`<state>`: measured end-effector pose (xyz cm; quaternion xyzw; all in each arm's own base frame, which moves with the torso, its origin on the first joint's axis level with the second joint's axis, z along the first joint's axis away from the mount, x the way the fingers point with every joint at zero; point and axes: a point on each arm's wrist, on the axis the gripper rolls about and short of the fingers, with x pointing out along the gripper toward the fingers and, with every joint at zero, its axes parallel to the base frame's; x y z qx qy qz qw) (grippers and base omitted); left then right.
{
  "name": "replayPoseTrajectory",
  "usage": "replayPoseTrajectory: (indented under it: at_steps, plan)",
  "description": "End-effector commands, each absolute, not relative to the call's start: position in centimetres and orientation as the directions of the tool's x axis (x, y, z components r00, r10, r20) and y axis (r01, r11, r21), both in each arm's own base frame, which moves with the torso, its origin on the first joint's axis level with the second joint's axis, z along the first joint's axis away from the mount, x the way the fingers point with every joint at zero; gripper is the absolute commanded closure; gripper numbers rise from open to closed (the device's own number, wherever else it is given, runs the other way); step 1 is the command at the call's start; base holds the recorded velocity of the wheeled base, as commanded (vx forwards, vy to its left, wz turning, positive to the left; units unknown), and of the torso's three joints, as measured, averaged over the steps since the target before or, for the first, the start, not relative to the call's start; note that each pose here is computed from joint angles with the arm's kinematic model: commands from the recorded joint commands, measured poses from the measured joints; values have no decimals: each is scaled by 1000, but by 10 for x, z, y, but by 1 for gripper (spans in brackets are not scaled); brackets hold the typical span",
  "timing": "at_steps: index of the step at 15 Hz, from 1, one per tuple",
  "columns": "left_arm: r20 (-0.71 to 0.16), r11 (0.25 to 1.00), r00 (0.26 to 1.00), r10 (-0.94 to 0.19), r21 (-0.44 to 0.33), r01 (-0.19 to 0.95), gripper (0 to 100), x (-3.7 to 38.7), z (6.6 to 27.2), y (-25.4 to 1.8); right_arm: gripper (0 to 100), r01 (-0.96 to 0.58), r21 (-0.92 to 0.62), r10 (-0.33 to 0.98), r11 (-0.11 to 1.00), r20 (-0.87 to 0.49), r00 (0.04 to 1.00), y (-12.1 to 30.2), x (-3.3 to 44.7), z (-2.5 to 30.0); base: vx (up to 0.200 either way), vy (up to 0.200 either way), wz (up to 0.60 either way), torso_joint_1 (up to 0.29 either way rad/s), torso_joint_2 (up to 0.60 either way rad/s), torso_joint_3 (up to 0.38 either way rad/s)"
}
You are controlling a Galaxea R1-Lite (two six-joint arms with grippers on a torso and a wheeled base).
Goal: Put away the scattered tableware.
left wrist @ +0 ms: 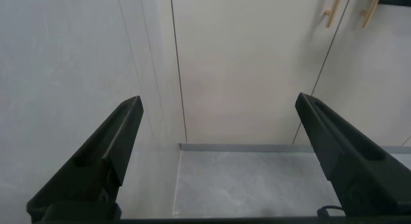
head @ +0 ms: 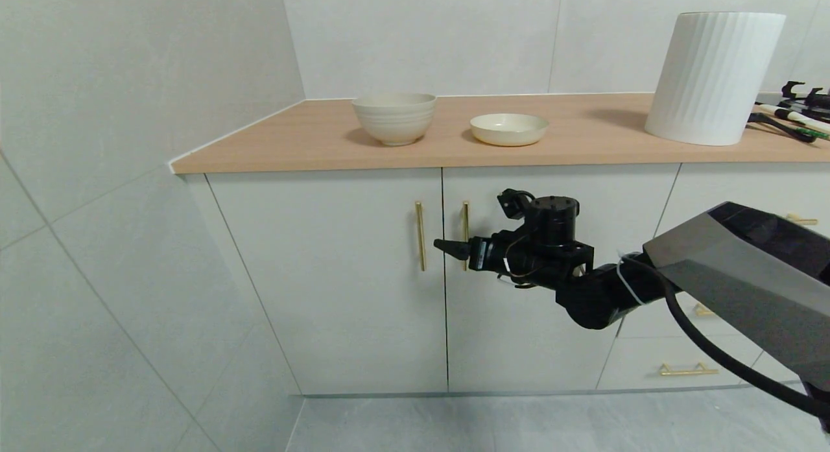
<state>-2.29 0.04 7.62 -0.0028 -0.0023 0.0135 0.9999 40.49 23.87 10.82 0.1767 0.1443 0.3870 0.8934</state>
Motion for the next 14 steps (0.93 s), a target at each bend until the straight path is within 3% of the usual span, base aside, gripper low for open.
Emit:
replayPoseTrajectory:
  at_steps: [1, 14]
  plan:
    - [5, 1000, 1000, 28, -6, -28, 0, -23, 76, 0, 0, -629, 428, 728, 650, -113, 676, 243, 412, 101, 0, 0, 0, 0, 0, 0]
    - [5, 1000, 1000, 28, -6, -28, 0, -23, 76, 0, 0, -628, 501, 760, 595, -99, 642, 253, 391, 107, 0, 0, 0, 0, 0, 0]
